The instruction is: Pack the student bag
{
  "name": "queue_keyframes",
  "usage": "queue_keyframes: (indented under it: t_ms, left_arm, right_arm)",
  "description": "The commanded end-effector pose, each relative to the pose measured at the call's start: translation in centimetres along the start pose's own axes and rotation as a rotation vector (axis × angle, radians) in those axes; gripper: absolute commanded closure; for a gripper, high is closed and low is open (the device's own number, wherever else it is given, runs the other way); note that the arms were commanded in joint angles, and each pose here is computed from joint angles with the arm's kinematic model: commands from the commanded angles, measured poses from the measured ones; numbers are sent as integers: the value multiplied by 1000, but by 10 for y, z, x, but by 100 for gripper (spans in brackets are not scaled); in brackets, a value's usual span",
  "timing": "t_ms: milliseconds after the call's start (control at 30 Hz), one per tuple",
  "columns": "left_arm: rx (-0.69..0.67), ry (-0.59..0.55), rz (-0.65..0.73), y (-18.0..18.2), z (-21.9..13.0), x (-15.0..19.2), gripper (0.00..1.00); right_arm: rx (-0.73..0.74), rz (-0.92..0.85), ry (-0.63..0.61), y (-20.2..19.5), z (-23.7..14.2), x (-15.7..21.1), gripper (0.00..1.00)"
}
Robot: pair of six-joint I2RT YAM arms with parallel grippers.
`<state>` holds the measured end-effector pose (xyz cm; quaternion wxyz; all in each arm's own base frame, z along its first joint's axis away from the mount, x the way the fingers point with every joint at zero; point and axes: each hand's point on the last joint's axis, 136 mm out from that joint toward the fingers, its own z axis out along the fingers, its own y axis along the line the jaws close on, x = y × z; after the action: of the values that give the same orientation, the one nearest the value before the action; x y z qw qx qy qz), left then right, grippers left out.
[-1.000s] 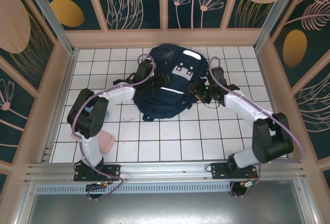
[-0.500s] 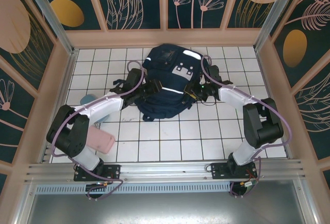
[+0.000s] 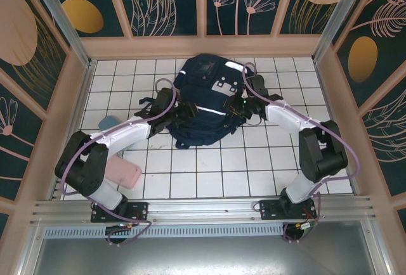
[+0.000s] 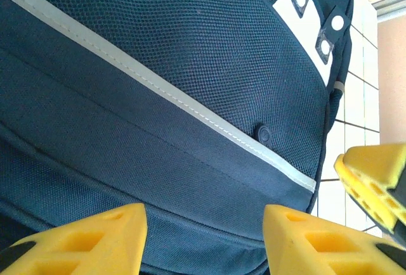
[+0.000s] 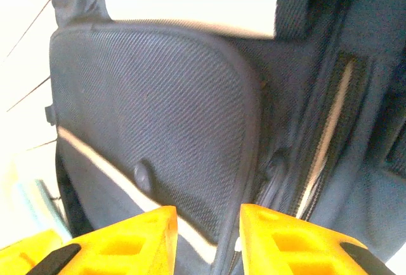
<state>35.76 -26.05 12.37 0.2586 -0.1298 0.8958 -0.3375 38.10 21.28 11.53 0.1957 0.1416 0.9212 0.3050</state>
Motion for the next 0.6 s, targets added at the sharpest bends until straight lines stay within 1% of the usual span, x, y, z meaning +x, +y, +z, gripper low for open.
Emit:
queue_keyframes:
  t_ms: [0,233,300,467,567]
  left_arm:
    - [15,1,-9,-4,-7,3,48]
    - [38,14,-20,-10,-11,8,48]
    - [50,25,-23,-13,-11,13,48]
    - [66,48,-41,-22,-14,29,48]
    - [63,50,-58,-24,-15,39,49]
  right_arm:
    - [85,-12,-13,-12,8,-10,67]
    - [58,-16,71,-10,30,-3,68]
    - [16,-23,91,-3,32,0,72]
    - [-135,-52,118,33,30,0,91]
    - [-214,-74,80,58,22,-10,94]
